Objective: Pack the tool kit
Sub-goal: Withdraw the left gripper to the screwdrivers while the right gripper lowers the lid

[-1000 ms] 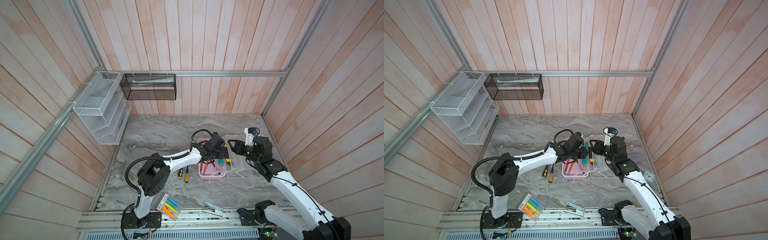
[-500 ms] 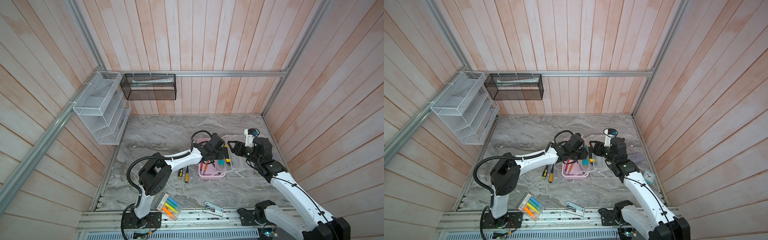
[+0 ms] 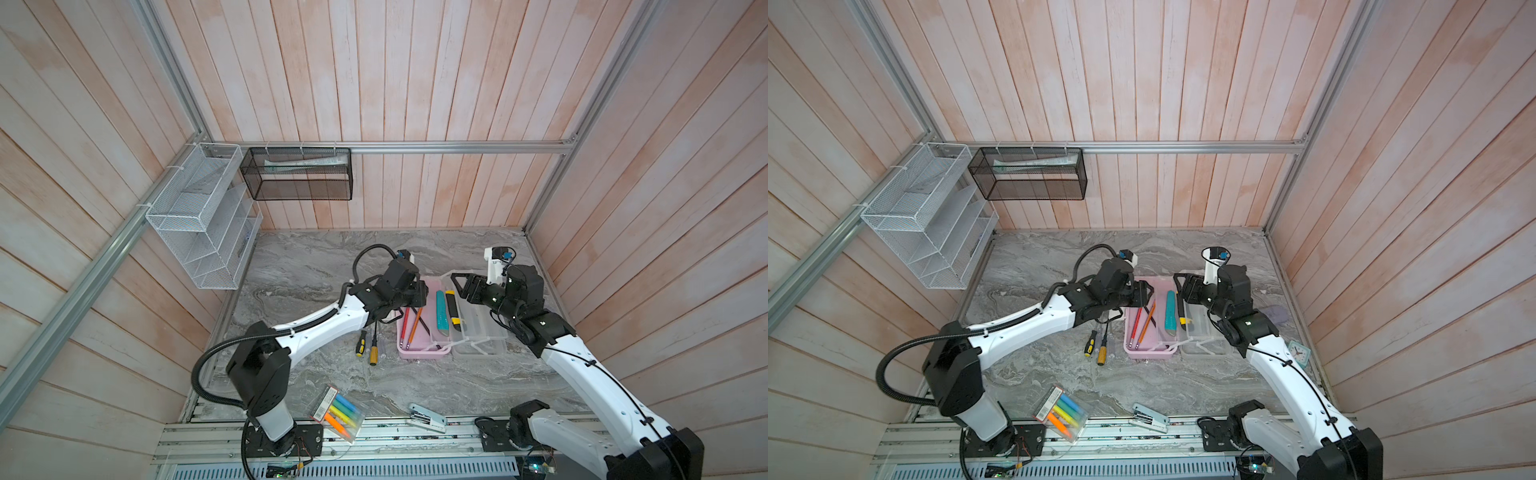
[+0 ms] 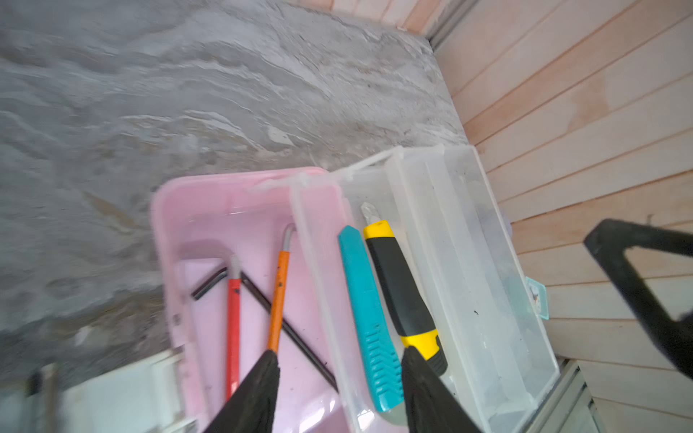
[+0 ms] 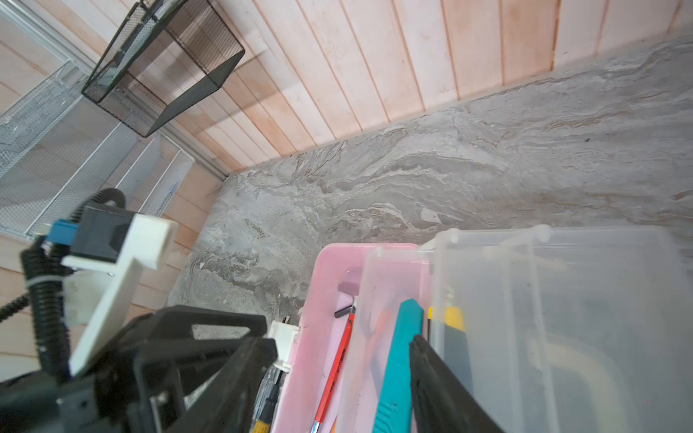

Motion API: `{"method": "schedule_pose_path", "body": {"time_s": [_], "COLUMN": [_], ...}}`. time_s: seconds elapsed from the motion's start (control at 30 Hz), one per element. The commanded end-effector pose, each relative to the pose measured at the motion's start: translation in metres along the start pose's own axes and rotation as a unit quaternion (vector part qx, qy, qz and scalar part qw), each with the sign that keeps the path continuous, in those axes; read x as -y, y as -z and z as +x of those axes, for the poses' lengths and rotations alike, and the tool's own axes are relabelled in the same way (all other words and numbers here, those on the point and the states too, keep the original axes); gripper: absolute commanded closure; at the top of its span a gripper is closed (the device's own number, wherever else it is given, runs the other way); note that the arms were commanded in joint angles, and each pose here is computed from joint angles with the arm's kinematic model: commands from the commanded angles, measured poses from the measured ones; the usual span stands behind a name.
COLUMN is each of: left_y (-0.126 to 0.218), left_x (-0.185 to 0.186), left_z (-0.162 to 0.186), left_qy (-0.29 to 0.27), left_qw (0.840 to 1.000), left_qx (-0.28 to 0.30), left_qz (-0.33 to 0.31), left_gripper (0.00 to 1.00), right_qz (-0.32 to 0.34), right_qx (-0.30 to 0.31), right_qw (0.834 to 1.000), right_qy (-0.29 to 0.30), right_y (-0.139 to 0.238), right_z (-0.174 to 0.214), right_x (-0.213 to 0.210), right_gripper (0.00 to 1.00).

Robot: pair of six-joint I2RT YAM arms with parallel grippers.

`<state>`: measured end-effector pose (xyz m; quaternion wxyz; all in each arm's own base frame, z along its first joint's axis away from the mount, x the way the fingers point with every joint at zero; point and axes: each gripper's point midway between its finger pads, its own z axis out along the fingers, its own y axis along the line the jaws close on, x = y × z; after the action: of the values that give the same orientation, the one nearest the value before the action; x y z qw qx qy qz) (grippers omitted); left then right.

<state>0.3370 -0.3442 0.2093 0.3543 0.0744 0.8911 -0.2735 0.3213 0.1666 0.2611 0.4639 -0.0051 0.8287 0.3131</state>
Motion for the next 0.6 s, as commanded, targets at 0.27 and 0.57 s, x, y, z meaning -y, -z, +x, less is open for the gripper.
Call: {"method": "schedule_pose_path", "body": {"time_s": [0.27,0.57], "left_y": [0.062,0.063], "left_x": [-0.118,-0.147], "left_z": [0.052,0.089], "left_qy": [-0.016,0.001], "left_qw": [0.990,0.987], "left_qx": [-0.012,-0.041], "left_qz": [-0.142,-0.158], "left_gripper": [0.42,0.59], "right_qz": [0.017,0.001], "right_qx": [-0.049,-0.075], "right_qw": [0.996,0.996], "right_qy": [0.074,0.054], "right_y": [-0.025,-0.044], "right_z": [0.045,0.068], "right_x": [-0.057,-0.063], "right_gripper": [0.37,0.39]}}
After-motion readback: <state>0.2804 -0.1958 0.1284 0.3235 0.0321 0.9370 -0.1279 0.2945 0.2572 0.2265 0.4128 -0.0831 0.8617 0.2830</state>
